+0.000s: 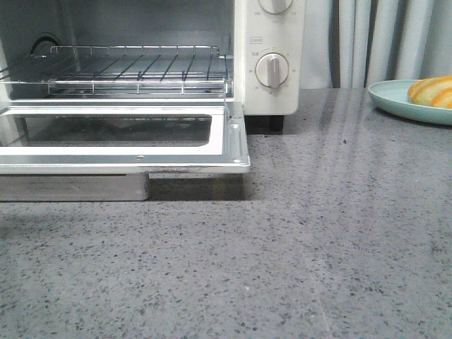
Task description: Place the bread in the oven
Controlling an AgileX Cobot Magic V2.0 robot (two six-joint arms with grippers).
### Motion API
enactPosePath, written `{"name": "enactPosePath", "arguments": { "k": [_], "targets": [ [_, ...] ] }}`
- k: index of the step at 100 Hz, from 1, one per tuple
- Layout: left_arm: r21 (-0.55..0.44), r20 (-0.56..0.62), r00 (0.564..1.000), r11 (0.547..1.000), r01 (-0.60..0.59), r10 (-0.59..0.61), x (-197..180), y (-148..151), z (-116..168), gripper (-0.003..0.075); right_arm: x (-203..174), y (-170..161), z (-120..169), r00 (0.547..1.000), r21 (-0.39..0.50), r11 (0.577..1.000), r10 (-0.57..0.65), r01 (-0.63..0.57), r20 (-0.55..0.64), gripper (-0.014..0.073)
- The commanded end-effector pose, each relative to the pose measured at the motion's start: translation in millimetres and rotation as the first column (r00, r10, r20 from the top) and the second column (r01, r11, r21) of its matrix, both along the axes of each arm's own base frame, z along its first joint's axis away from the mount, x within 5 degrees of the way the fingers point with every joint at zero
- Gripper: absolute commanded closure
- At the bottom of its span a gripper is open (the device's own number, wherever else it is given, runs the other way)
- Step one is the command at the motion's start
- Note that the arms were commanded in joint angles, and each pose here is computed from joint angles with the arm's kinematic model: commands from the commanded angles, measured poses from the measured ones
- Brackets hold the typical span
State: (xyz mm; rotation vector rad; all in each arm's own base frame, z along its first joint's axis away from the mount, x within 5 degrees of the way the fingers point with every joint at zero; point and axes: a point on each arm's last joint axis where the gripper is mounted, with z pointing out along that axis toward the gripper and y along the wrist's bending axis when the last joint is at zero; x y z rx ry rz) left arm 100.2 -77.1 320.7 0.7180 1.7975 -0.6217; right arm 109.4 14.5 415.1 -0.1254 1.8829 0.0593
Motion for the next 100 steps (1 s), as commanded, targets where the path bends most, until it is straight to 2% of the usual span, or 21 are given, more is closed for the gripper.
{"name": "enactPosePath", "arguments": {
  "k": [1, 5, 17, 27, 33, 43, 54, 71, 87, 100],
  "targets": [
    [-0.101, 0.091, 0.996, 0.995, -0.004, 0.013, -17, 4, 22, 0.0742, 26, 3, 30, 0.999, -0.042, 0.999, -0.012, 0.014, 0.048, 0.0587],
    [-0.111, 0.122, 0.992, 0.994, 0.0, 0.014, -24, 6, 25, 0.0742, 40, 6, 35, 0.999, -0.045, 0.999, -0.012, 0.014, 0.035, 0.0538],
    [-0.134, 0.208, 0.978, 0.991, 0.01, 0.018, -44, 12, 33, 0.0742, 82, 14, 38, 1.0, -0.057, 0.998, -0.018, 0.017, -0.024, 0.0319],
    [-0.146, 0.251, 0.968, 0.989, 0.02, 0.017, -55, 15, 36, 0.0742, 122, 14, 29, 0.997, -0.072, 0.996, -0.052, 0.047, -0.064, 0.0228],
    [-0.162, 0.254, 0.967, 0.986, 0.024, 0.019, -59, 16, 37, 0.0742, 145, 5, 20, 0.993, -0.071, 0.993, -0.095, 0.091, -0.066, 0.0225],
    [-0.2, 0.252, 0.968, 0.979, 0.03, 0.022, -63, 17, 39, 0.0741, 179, -16, 0, 0.977, -0.005, 0.981, -0.192, 0.192, -0.092, 0.0225],
    [-0.226, 0.248, 0.968, 0.973, 0.038, 0.019, -65, 17, 40, 0.0742, 208, -33, -31, 0.951, 0.015, 0.967, -0.247, 0.254, -0.188, 0.0225],
    [-0.238, 0.244, 0.97, 0.97, 0.042, 0.018, -66, 17, 41, 0.0742, 240, -35, -71, 0.927, 0.003, 0.967, -0.245, 0.257, -0.285, 0.0225],
    [-0.293, 0.228, 0.974, 0.955, 0.054, 0.015, -67, 16, 44, 0.0742, 260, -36, -106, 0.896, -0.013, 0.967, -0.243, 0.256, -0.371, 0.0225],
    [-0.301, 0.229, 0.973, 0.953, 0.048, 0.023, -66, 16, 44, 0.0742, 274, -35, -136, 0.86, 0.025, 0.961, -0.234, 0.275, -0.454, 0.0226]
  ]
}}
